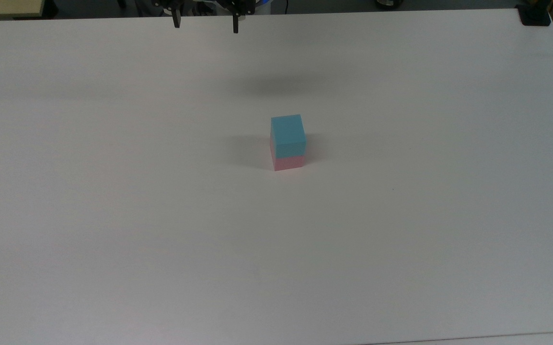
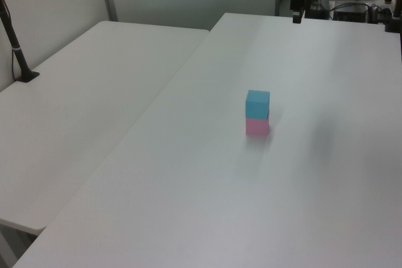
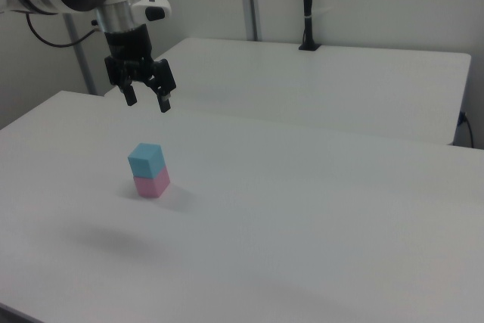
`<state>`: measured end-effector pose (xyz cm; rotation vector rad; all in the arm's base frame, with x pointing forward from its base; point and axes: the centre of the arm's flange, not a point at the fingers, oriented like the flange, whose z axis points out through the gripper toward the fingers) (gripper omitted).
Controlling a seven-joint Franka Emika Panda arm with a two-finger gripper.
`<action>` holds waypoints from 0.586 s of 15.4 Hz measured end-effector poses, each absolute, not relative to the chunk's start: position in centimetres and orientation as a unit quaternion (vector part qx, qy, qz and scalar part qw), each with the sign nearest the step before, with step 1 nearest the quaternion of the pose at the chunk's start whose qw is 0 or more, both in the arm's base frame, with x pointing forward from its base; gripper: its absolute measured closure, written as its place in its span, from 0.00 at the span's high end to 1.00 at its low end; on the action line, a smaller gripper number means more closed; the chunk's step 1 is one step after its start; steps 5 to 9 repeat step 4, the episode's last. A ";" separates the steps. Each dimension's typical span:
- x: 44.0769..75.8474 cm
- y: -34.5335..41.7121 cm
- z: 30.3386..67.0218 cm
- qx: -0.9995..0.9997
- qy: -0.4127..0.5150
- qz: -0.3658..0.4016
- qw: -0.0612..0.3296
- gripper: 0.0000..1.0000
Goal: Put blue cube on pink cube
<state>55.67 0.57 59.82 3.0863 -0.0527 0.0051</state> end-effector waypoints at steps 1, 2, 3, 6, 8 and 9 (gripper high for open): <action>55.7 0.6 59.8 0.999 -0.016 0.001 0.027 1.00; 55.7 0.6 59.8 0.999 -0.016 0.001 0.027 1.00; 55.6 0.6 59.8 1.000 -0.015 0.001 0.027 1.00; 55.6 0.6 59.9 1.000 -0.015 0.000 0.027 1.00; 55.6 0.6 59.9 1.000 -0.015 0.000 0.027 1.00; 55.6 0.6 59.9 1.000 -0.015 0.000 0.027 1.00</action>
